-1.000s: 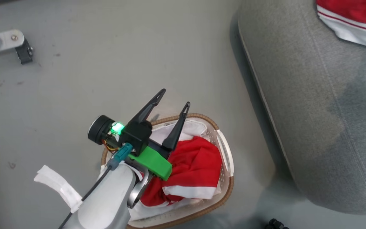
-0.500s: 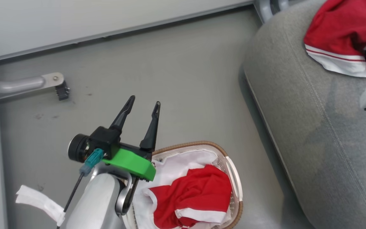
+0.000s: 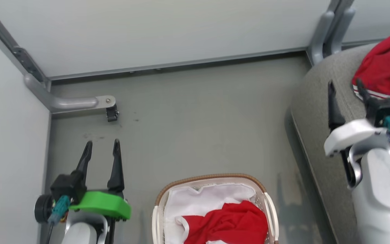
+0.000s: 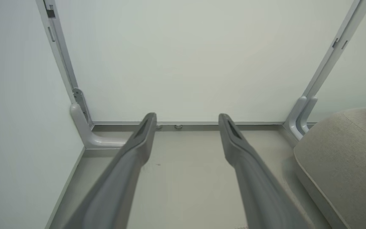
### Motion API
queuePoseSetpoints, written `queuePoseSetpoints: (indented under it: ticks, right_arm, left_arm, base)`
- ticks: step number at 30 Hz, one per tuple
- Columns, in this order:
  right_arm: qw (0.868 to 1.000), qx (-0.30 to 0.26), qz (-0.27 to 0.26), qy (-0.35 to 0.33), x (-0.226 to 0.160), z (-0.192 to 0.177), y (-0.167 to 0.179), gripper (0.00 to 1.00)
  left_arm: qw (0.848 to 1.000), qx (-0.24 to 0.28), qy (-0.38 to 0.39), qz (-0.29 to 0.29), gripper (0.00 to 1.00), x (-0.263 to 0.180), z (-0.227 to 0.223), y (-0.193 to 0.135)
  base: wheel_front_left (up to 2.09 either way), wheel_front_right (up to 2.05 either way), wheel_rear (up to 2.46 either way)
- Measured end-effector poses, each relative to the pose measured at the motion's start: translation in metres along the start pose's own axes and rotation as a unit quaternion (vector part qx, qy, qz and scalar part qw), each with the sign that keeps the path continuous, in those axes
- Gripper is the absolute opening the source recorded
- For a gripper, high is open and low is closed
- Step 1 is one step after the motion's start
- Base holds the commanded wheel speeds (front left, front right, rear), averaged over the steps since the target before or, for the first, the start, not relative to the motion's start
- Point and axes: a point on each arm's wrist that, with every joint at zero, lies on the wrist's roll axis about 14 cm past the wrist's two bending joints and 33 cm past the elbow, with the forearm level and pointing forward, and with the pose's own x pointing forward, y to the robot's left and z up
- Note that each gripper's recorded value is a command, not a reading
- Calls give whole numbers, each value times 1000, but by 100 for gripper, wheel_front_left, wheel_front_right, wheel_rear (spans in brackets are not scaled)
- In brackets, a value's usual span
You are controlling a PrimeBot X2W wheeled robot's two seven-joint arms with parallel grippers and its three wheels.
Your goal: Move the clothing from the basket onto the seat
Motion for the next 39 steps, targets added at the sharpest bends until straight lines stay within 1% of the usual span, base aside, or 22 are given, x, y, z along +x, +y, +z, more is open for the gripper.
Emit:
queuePoseSetpoints:
  ticks: [4,7,9,12,15,18,20,24,39]
  right_arm:
    - [999,26,21,10,-21,-10,24,100]
    - [999,37,29,14,-36,-14,31,100]
    - [997,64,34,23,-47,-20,37,100]
    - [995,80,46,33,-64,-26,48,100]
    - [993,98,47,43,-80,-32,50,100]
    - [993,91,53,53,-93,-38,53,100]
    - [993,84,62,53,-97,-38,58,100]
    - [993,83,63,50,-101,-35,57,100]
    - [993,80,72,39,-101,-27,62,100]
  left_arm:
    - [999,-3,3,36,100,-26,-2,19]
    - [998,-6,2,58,100,-41,-1,30]
    - [998,-8,3,64,100,-49,-2,32]
    - [997,-22,3,70,100,-59,-4,33]
    - [997,-26,3,69,100,-67,-5,30]
    - [997,-31,0,69,100,-70,-3,29]
    - [997,-32,-1,66,100,-70,-3,27]
    - [998,-32,2,59,100,-70,-5,22]
    - [998,-30,-2,53,100,-69,-2,19]
  base:
    - [0,0,0]
    - [0,0,0]
    - [0,0,0]
    - [0,0,0]
    - [0,0,0]
    - [0,0,0]
    - [0,0,0]
    - [0,0,0]
    - [0,0,0]
